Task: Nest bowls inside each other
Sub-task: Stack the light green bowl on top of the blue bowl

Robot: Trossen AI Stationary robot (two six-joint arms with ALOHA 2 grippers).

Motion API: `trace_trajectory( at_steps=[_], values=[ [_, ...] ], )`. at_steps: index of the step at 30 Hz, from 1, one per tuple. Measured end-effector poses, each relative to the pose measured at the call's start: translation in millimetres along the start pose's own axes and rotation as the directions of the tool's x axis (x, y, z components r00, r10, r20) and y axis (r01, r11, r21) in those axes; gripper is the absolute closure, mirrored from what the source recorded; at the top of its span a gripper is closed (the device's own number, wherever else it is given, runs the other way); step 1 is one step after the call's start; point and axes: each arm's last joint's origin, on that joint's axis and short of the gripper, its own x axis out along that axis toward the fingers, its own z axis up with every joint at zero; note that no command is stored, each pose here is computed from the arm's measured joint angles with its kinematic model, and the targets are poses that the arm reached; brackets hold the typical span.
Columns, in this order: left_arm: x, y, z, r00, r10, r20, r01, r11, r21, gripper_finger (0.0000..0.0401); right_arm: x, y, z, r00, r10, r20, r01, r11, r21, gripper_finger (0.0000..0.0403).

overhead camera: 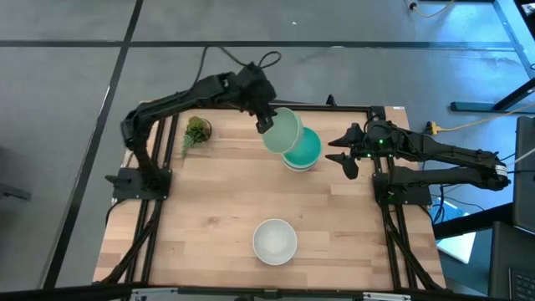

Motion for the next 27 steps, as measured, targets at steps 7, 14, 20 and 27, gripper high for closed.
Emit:
trace_trajectory(
  at_steps=[7,14,20,27],
  values=[
    [43,-7,14,0.997,-0.018,-0.080,0.020,1.000,0.017,0.0399,0,0,-1,1.000,-0.001,-0.007,0.001,1.000,-0.001,0.0157],
    [86,-16,10,0.984,-0.036,-0.175,0.039,0.999,0.015,0.0399,0,0,-1,1.000,-0.001,-0.011,0.001,1.000,0.000,0.0157],
    [100,-15,7,0.981,-0.010,-0.195,0.008,1.000,-0.011,0.0399,0,0,-2,1.000,-0.001,-0.020,0.001,1.000,-0.001,0.0157],
    [103,-17,6,0.979,-0.024,-0.200,0.023,1.000,-0.007,0.0377,0,0,-2,1.000,-0.002,-0.024,0.002,1.000,-0.003,0.0157]
  ],
)
